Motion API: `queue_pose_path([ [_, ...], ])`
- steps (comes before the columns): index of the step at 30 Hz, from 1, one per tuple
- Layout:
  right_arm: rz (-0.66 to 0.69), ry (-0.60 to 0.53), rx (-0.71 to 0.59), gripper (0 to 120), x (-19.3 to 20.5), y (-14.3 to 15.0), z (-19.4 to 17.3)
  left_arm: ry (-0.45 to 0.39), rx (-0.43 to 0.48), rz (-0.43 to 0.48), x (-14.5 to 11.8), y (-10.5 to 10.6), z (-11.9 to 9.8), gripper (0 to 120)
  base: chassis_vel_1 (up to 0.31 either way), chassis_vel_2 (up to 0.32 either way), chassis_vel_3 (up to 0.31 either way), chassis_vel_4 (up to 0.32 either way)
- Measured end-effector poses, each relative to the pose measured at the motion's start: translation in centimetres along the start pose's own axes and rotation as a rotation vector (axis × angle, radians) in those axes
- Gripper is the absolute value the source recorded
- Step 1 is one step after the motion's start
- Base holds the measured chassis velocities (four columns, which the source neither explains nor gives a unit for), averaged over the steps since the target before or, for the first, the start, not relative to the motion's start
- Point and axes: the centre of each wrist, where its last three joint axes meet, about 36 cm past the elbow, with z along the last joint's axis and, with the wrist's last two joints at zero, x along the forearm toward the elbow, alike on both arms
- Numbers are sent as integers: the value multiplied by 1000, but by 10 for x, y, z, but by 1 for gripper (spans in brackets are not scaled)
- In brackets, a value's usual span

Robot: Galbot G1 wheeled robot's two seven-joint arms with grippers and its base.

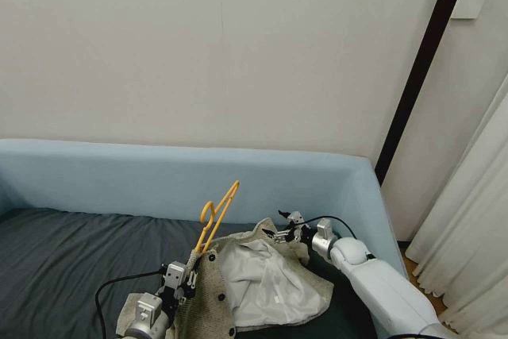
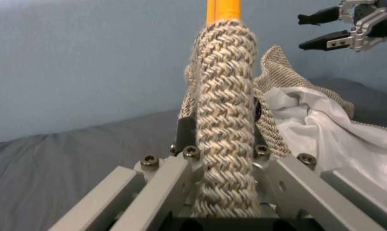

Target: Pick up the clothes from the sofa and hang them on the clothes hanger.

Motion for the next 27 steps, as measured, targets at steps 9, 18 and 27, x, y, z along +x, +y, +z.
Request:
queue_pose_path([
  [9, 52, 19, -39, 100, -32, -1, -1, -2, -4, 5, 2, 0, -1, 3, 0, 0, 0, 0],
  [18, 77, 61, -70, 99, -42, 3, 17, -16, -14, 13, 6, -4, -3, 3, 0, 0, 0, 0],
  [27, -44, 75, -103, 83, -50, 3, 15, -35, -17, 13, 6, -5, -4, 3, 0, 0, 0, 0],
])
